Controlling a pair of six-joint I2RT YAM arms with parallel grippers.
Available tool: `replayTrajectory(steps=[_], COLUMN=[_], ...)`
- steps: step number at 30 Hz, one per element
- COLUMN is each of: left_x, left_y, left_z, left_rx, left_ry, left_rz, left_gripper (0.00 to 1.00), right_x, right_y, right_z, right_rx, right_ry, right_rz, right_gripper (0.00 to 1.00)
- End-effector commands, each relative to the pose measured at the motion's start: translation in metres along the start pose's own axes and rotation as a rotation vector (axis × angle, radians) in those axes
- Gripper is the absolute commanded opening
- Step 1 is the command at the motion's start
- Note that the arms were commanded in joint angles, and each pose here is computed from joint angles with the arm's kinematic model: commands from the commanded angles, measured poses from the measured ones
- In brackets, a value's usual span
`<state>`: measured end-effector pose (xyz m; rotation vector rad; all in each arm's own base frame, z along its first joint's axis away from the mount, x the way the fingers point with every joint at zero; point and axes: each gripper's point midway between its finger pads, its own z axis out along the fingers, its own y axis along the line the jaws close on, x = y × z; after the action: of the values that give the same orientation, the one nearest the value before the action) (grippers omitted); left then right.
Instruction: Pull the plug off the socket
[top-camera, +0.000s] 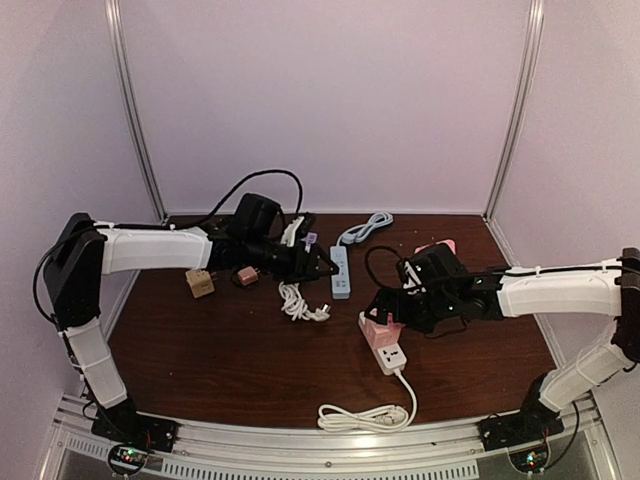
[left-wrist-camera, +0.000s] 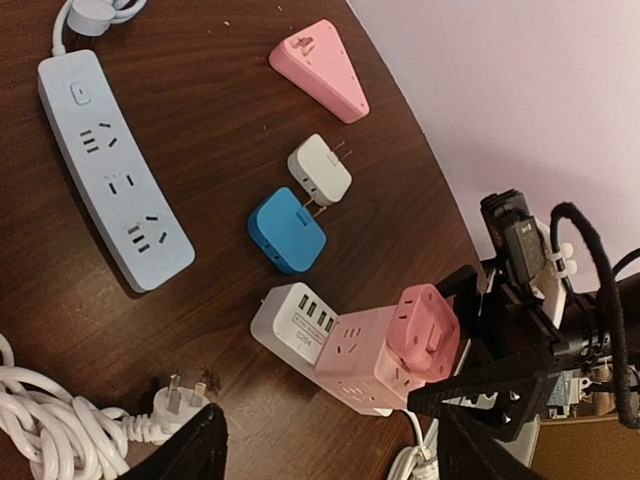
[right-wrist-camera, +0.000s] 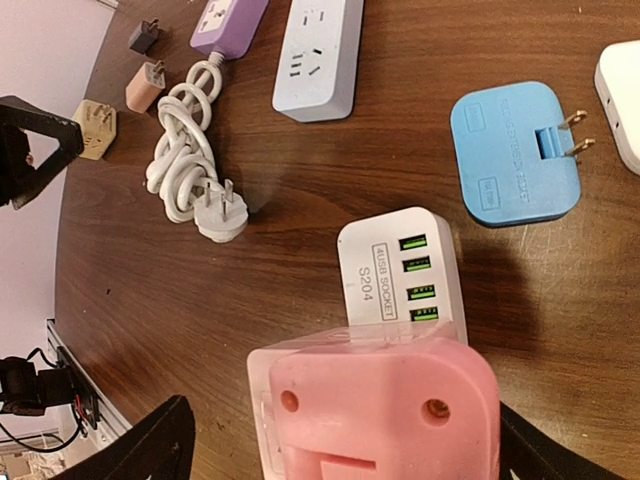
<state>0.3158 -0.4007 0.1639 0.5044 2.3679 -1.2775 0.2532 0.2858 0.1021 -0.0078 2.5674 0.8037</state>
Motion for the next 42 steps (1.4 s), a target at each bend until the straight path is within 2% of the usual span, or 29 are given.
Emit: replayTrajectory(steps=[1, 8, 17, 25, 33, 42], left_x=[-0.003, 0.021, 0.043, 0.056, 0.071, 0.079], left_y=[-0.024, -0.033, -0.043, -0.05, -0.047, -0.034], left_z=[0.0, 0.026, 0.052, 0.072, 0.09, 0.097], left_rx=[0.055, 0.076, 0.081, 0.09, 0.053, -0.005], left_ry=[-0.034, 0.018, 0.084, 0.124, 0.191, 0.234], left_rz=[0.033, 0.035, 0.043, 0.049, 0.043, 0.042], left_gripper=[0.71, 0.59, 0.47, 0.43, 0.38, 0.33], right_x=[-0.008, -0.012, -0.006, -0.002, -0.01, -0.016], right_y=[0.009, 0.004, -0.012, -0.018, -0.011, -0.001], right_z=[-0.018, -0.032, -0.034, -0.03, -0.038, -0.045], right_rx=[-0.041, -0.083, -0.171, -0.191, -0.2, -0.234], right_ry=[-0.049, -0.052, -0.017, -0.011, -0.036, -0.054], right_rz=[-0.034, -0.017, 0.082, 0.113, 0.088, 0.074], right_gripper=[0.97, 0.97, 0.83, 0.62, 0.6, 0.52])
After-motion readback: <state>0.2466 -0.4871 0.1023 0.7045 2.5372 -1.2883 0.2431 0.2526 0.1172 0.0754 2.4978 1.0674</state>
